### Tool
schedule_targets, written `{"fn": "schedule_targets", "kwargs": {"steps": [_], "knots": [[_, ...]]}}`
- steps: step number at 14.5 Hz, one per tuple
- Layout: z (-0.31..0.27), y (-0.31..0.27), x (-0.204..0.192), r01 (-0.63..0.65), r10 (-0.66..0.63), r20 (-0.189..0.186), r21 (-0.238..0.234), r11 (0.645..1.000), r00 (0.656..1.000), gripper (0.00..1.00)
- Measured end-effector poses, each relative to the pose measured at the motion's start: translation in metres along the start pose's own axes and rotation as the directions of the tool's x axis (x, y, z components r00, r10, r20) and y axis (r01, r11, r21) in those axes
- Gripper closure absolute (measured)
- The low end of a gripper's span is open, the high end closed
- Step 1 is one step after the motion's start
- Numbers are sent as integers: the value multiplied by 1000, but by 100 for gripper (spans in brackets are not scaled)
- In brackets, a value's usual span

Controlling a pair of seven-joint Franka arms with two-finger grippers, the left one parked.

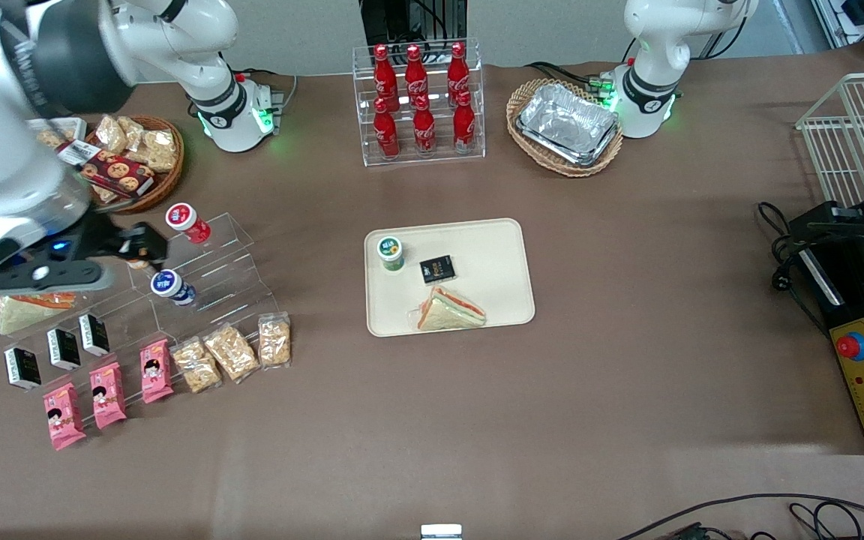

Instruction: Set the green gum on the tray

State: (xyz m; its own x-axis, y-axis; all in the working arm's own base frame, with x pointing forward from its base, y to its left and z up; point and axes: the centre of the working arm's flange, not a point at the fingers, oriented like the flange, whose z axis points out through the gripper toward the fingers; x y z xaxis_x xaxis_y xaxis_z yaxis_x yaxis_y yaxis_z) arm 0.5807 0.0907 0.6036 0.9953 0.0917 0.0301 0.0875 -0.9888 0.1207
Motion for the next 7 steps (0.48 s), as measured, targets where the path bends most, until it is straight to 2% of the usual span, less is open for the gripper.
{"fn": "schedule_targets", "kwargs": {"steps": [3,5,7], "knots": [[11,54,2,46,-46,4,40,998,999,0],[18,90,2,89,-88,-9,79,993,996,0],[19,101,1,95,-94,-14,94,991,996,0]]}}
